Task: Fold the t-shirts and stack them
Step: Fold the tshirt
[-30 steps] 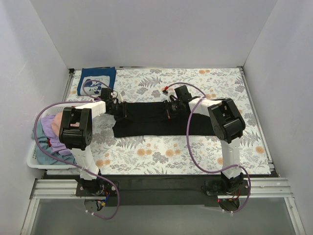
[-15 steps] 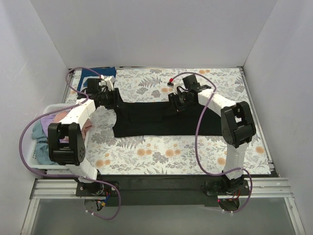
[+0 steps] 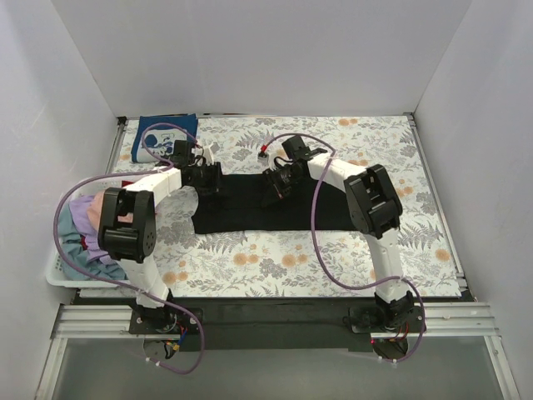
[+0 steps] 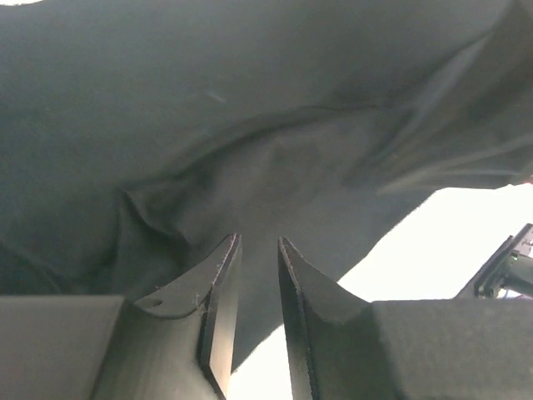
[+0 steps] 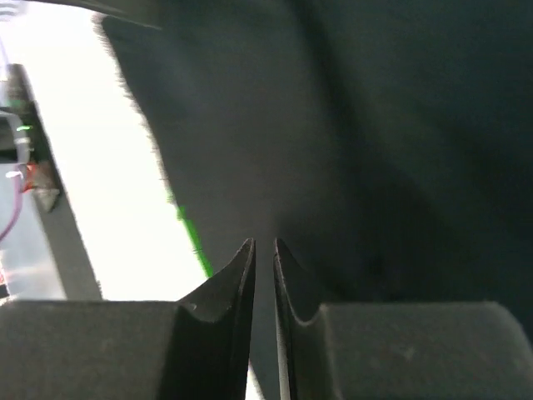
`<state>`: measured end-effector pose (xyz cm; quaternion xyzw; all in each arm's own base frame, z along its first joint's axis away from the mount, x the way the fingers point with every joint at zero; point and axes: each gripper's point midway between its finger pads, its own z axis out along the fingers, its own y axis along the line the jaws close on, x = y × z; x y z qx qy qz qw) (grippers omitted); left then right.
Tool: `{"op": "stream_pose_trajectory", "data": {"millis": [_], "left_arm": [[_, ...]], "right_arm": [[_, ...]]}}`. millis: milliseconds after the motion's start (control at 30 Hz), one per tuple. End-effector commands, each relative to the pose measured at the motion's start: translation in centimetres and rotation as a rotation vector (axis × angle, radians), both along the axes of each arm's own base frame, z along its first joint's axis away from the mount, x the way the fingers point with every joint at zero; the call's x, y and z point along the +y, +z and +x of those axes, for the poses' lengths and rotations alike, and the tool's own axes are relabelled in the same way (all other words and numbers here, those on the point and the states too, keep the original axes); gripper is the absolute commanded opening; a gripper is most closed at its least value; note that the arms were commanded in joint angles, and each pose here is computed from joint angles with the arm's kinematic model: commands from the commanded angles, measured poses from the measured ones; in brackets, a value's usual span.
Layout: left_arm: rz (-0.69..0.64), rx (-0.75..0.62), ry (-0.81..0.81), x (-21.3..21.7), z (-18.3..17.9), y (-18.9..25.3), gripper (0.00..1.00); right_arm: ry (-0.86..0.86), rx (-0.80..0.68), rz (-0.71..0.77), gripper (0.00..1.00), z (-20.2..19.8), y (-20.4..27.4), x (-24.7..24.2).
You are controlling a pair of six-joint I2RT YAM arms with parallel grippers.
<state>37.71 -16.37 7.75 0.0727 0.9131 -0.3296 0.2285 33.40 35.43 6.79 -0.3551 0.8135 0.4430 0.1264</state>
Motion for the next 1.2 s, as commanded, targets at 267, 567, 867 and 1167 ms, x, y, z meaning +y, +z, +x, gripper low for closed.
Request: {"op": "stream_pose_trajectory", "data": {"millis": [267,567,867,1167], "left_arm": [[0.058,0.059,0.064,0.3,5.4,-6.3,0.2],[0.205,-0.061,0.036,1.0,14.7,-6.7,0.32],[0.144,-0.348,0.001,-2.8,17.4,5.3,0.37],[0.148,-0.29,-0.017,-4.4,11.7,5.6,0.37]], "right_arm": [[-0.069,0.023,-0.027,0.19,4.4,-4.1,-0.9],[-0.114,-0.121,-0.002,0.51,5.8,6.8,-9.0],[-0.043,-0.312,-0.512,0.41,3.4,2.3,-23.5],[0.03,-0.221,-0.679,0.24,0.9,-3.0,-26.6]]}}
